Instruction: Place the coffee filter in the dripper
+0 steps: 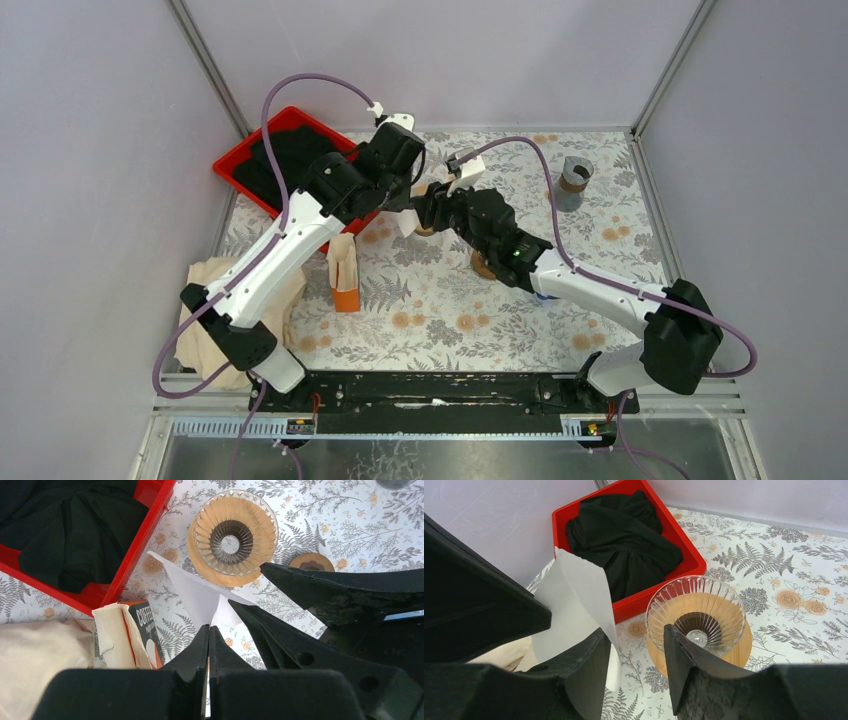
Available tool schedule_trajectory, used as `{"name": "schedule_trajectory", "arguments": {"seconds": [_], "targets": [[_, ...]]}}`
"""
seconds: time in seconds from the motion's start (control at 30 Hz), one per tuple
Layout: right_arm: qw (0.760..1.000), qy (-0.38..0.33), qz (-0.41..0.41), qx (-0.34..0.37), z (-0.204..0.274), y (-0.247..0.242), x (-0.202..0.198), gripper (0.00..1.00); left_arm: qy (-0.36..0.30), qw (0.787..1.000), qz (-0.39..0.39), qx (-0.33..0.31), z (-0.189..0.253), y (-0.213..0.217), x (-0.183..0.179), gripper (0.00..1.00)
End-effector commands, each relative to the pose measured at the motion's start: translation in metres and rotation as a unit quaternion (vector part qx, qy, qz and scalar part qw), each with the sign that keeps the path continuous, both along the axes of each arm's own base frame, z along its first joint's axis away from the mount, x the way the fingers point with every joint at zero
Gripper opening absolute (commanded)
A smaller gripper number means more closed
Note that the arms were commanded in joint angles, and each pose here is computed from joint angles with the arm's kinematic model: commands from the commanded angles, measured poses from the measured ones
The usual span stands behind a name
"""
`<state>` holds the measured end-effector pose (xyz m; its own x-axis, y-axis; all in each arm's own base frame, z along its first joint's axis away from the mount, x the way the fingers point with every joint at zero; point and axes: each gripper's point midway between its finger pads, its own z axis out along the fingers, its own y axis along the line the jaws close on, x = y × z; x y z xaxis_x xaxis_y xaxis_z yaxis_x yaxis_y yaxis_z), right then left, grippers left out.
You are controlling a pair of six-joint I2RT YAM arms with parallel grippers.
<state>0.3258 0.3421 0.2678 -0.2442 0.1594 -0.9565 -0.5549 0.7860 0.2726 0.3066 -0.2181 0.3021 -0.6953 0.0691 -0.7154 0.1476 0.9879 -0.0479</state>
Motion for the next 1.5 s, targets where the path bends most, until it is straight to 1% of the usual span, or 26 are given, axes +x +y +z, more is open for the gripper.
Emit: {"name": "schedule_trajectory", "arguments": {"seconds": [0.0,0.13,0.23,0.33,0.43,0.5,0.57,0.7,0.73,0.8,0.87,1.0,1.17,1.37,1.47], "targets": [[1.0,-0.026,0.009,0.014,0.015,0.005,-0.002,0.49,-0.035,0.999,0.013,-0.033,0.021,-0.001,0.002,0.0],[1.0,-0.023,0.011,0.011,0.011,0.003,-0.005,0.48,-0.036,0.999,0.017,-0.036,0.021,0.0,0.003,0.0],[1.0,-0.021,0.012,0.01,0.009,0.003,-0.006,0.46,-0.037,0.998,0.016,-0.042,0.023,0.0,0.003,0.0],[1.0,-0.019,0.013,0.009,0.008,0.002,-0.006,0.38,-0.037,0.998,0.017,-0.044,0.022,0.001,0.003,0.0],[1.0,-0.017,0.017,0.007,0.014,0.002,-0.009,0.27,-0.031,0.998,0.018,-0.042,0.016,0.002,0.002,0.01],[1.0,-0.01,0.019,0.001,0.018,0.0,-0.011,0.18,-0.028,0.999,0.019,-0.04,0.011,0.003,0.001,0.05],[1.0,-0.003,0.022,-0.003,0.022,0.0,-0.013,0.12,-0.026,0.999,0.02,-0.038,0.007,0.004,0.001,0.08],[0.999,0.03,0.019,-0.016,0.023,-0.002,-0.016,0.05,-0.025,0.999,0.025,-0.036,0.001,0.006,0.002,0.23],[0.999,0.04,0.017,-0.02,0.024,-0.002,-0.016,0.04,-0.026,0.999,0.027,-0.037,0.001,0.006,0.002,0.28],[0.997,0.064,0.009,-0.033,0.021,-0.004,-0.016,0.03,-0.028,0.998,0.027,-0.04,0.001,0.007,0.002,0.38],[0.995,0.085,0.001,-0.042,0.019,-0.005,-0.016,0.0,-0.027,0.998,0.029,-0.043,-0.001,0.006,0.002,0.43],[0.992,0.121,-0.022,-0.042,0.018,-0.01,-0.016,0.0,-0.026,0.998,0.029,-0.054,-0.004,0.005,0.0,0.53],[0.988,0.147,-0.033,-0.04,0.018,-0.013,-0.019,0.0,-0.038,0.995,0.036,-0.082,-0.002,0.002,0.0,0.58],[0.984,0.171,-0.034,-0.048,0.014,-0.012,-0.023,0.0,-0.062,0.991,0.04,-0.116,0.006,-0.003,0.004,0.59],[0.982,0.176,-0.038,-0.049,0.015,-0.013,-0.023,0.0,-0.059,0.99,0.036,-0.12,0.003,-0.009,0.007,0.58]]}}
